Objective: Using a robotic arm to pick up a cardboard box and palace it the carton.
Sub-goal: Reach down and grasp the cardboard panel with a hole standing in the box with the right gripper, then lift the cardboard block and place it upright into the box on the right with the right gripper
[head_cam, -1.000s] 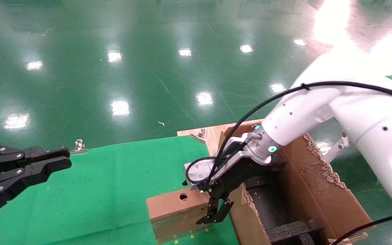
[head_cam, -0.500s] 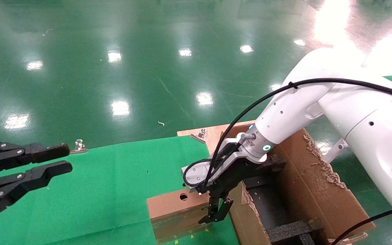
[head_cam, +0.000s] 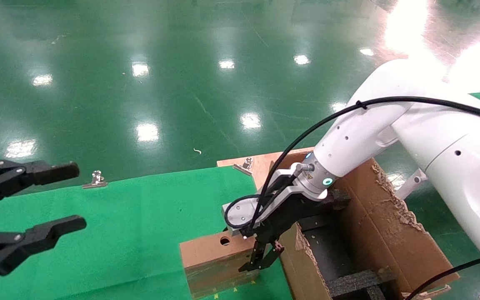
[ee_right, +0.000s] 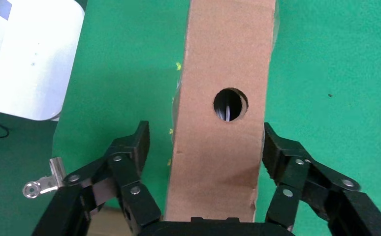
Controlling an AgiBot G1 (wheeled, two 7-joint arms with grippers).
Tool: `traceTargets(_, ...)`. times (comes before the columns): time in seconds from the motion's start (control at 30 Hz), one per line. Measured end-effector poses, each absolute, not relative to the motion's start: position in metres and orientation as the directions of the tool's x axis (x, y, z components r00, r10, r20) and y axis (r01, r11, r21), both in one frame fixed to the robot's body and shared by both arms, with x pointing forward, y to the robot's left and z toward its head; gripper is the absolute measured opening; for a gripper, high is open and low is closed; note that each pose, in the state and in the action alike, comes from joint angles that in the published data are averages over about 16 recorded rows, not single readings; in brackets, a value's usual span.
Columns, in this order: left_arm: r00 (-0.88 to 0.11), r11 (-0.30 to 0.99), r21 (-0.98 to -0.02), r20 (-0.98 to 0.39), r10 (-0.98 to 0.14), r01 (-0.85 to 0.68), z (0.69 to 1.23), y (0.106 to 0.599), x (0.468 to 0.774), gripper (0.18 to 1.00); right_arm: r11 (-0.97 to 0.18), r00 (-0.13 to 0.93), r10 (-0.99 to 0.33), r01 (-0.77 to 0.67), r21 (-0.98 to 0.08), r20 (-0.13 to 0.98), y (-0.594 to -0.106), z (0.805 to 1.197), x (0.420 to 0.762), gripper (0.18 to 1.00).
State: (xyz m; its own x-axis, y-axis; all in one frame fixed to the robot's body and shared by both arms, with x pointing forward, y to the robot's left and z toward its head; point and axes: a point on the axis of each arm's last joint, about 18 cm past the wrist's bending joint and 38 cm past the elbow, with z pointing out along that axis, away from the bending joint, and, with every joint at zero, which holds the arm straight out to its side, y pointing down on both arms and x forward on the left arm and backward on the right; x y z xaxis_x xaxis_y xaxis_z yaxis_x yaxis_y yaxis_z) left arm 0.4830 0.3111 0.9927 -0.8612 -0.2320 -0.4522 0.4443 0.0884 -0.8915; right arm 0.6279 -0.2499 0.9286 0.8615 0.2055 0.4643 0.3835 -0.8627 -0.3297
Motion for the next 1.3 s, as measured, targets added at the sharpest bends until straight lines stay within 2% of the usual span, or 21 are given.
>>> traceTargets(0.2, -0.861, 0.088, -0.892, -0.452, -0.232, 0.444, 0.993, 0.311, 0.483, 0.642, -0.862, 0.861, 0.205, 0.384, -0.332, 0.465, -0.250, 0.929, 0.628, 0.765)
traceTargets(0.33, -0.861, 0.088, -0.892, -0.452, -0.232, 0.444, 0.993, 0.311, 0.483, 0.745, -0.861, 0.861, 0.204, 0.384, -0.333, 0.465, -0.250, 0.929, 0.627, 0.663)
traceTargets(0.53, -0.861, 0.088, -0.892, -0.452, -0.232, 0.444, 0.993, 0.311, 0.483, 0.858, -0.859, 0.861, 0.198, 0.383, -0.340, 0.469, -0.250, 0.930, 0.628, 0.521)
traceTargets(0.73, -0.861, 0.088, -0.892, -0.452, -0.232, 0.444, 0.993, 0.311, 0.483, 0.940, -0.852, 0.851, 0.168, 0.379, -0.360, 0.497, -0.255, 0.945, 0.628, 0.421)
traceTargets(0.93, -0.861, 0.088, -0.892, -0.452, -0.232, 0.444, 0.993, 0.311, 0.483, 0.983, -0.845, 0.815, 0.121, 0.384, -0.371, 0.567, -0.268, 0.987, 0.626, 0.386)
traceTargets(1.3, -0.861, 0.088, -0.892, -0.452, -0.232, 0.444, 0.993, 0.311, 0.483, 1.001, -0.854, 0.701, 0.036, 0.391, -0.342, 0.712, -0.304, 1.090, 0.603, 0.377)
